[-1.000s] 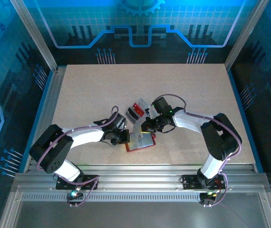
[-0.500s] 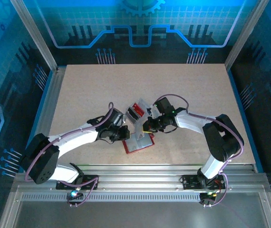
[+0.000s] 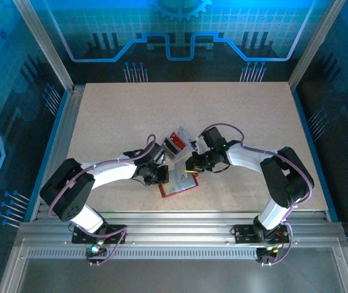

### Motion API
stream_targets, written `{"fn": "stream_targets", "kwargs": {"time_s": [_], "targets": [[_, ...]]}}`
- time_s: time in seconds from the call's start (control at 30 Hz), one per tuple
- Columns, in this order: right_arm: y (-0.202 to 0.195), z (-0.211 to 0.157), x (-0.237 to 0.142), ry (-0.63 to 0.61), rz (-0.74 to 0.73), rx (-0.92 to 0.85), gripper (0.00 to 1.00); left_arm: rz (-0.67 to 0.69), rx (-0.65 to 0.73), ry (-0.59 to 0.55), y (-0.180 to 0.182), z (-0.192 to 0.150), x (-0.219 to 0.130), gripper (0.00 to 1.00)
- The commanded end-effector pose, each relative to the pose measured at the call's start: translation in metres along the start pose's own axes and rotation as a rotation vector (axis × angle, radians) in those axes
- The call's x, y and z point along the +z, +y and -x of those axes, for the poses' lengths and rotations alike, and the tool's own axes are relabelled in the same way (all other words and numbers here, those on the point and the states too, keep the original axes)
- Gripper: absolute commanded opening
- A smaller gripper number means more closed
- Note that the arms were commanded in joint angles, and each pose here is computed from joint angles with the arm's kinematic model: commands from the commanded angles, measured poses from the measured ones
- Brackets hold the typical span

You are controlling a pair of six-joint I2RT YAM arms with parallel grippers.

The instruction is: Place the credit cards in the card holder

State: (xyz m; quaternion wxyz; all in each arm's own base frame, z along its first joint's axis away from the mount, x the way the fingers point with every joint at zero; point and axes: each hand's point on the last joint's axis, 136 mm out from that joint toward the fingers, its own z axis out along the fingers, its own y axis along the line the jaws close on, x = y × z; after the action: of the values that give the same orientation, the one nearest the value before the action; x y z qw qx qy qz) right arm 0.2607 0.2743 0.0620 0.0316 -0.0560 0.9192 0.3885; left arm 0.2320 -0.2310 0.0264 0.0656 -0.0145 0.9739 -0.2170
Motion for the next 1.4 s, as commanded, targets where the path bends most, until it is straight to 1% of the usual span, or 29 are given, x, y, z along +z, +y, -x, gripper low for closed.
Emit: {"fn": "stream_targets", "kwargs": {"time_s": [0.0,0.23,0.5,0.93,1.37], "targets": [[0.005,-0.001,0.000,0.004,0.041,-0.013,0.00,0.101,0.026,0.041,0.026,-0.017,0.005,0.09],[0.006,0.001,0.006,0.005,0.052,-0.014,0.00,0.140,0.021,0.049,0.039,-0.023,0.010,0.09],[0.001,-0.002,0.013,0.014,0.026,-0.023,0.00,0.146,0.024,0.041,0.040,-0.022,0.008,0.09],[-0.002,0.000,0.022,0.022,0.041,-0.013,0.00,0.146,0.019,0.045,0.041,-0.024,0.007,0.08],[-0.010,-0.006,0.026,0.027,-0.022,-0.057,0.00,0.137,0.022,0.037,0.039,-0.023,0.004,0.08]]}}
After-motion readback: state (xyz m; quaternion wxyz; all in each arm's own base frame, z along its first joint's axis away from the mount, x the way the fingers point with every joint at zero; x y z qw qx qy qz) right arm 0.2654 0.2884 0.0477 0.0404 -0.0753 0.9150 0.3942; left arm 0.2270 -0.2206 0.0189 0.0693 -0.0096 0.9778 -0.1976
